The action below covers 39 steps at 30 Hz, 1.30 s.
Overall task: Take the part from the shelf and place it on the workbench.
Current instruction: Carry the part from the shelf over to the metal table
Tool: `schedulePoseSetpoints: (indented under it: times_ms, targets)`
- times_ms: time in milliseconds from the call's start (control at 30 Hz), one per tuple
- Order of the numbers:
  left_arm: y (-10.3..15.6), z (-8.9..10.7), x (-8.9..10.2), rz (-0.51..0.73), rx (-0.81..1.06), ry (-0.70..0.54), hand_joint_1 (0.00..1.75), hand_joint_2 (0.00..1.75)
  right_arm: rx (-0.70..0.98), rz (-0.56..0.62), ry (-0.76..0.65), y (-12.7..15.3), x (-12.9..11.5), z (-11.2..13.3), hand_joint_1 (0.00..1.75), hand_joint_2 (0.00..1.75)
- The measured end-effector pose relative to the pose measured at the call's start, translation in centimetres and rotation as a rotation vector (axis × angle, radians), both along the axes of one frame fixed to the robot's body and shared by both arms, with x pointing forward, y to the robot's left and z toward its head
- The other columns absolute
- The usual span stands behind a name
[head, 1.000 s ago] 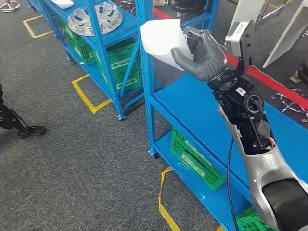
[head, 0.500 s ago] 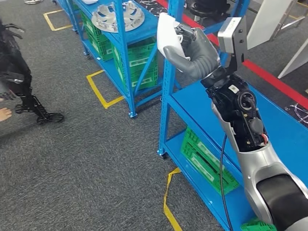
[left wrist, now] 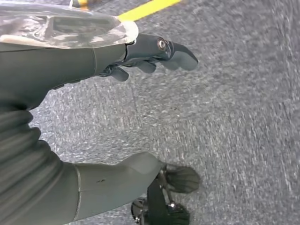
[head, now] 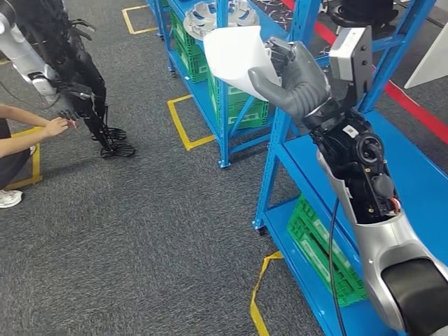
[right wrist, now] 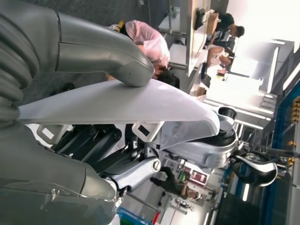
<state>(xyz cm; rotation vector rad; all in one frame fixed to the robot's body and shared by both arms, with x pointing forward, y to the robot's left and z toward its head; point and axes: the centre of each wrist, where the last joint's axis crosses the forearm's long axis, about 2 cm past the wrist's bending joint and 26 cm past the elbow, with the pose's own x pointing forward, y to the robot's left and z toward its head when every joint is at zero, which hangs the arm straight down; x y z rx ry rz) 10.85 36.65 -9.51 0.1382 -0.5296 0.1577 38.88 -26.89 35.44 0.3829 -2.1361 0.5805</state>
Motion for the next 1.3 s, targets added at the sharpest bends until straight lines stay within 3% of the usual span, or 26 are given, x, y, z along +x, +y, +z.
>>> schedulePoseSetpoints:
  times_ms: [1300]
  targets:
    - [-0.05,-0.13,-0.5,0.007,-0.003,0.006,0.0,1.75,-0.006,0.028,-0.004,0.57,0.18,-0.25,1.75,1.75]
